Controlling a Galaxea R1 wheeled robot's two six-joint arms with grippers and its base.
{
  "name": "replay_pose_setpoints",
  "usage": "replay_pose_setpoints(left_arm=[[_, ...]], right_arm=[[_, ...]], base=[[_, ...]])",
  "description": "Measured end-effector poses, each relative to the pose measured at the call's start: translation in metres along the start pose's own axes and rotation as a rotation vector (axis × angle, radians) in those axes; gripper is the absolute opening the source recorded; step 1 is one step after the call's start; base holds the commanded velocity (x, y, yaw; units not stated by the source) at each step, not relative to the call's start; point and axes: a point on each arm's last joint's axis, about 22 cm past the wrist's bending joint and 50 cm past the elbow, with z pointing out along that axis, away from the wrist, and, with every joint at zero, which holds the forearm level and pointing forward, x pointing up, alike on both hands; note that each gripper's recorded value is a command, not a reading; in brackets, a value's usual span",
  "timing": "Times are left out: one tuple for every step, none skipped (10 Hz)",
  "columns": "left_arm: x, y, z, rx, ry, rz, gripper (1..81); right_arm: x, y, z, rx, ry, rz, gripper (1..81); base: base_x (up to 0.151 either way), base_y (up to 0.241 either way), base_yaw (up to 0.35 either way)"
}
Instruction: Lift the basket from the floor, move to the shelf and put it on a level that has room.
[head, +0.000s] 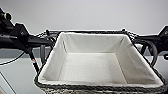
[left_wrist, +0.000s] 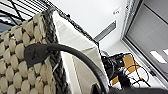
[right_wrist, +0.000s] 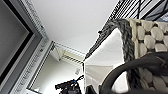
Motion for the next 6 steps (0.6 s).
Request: replay_pose_setpoints(left_arm=[[0.005, 0.004, 0.0, 0.0, 0.0, 0.001, 1.0], [0.009, 0.01, 0.0, 0.001, 0.0, 0.014, 1.0], [0.016, 0.011, -0.004, 0.005, 0.009, 0.012, 1.0], [0.027, 0.016, -0.009, 0.003, 0.027, 0.012, 1.0], [0.035, 0.02, -0.01, 0.0, 0.032, 0.005, 1.0], [0.04, 0.02, -0.01, 0.005, 0.028, 0.003, 1.0]], right_arm=[[0.005, -0.005, 0.0, 0.002, 0.001, -0.001, 1.0], [0.009, -0.01, 0.0, 0.004, -0.002, -0.006, 1.0], [0.014, -0.017, -0.001, 0.007, 0.0, -0.01, 1.0], [0.019, -0.024, -0.002, 0.011, 0.005, -0.018, 1.0], [0.024, -0.027, 0.001, 0.013, 0.002, -0.012, 1.0], [0.028, -0.03, 0.005, 0.012, -0.006, -0.012, 1.0]], base=[[0.0, 0.0, 0.0], [0.0, 0.0, 0.0], [0.0, 0.0, 0.0], [0.0, 0.0, 0.0], [0.0, 0.0, 0.0], [0.0, 0.0, 0.0]])
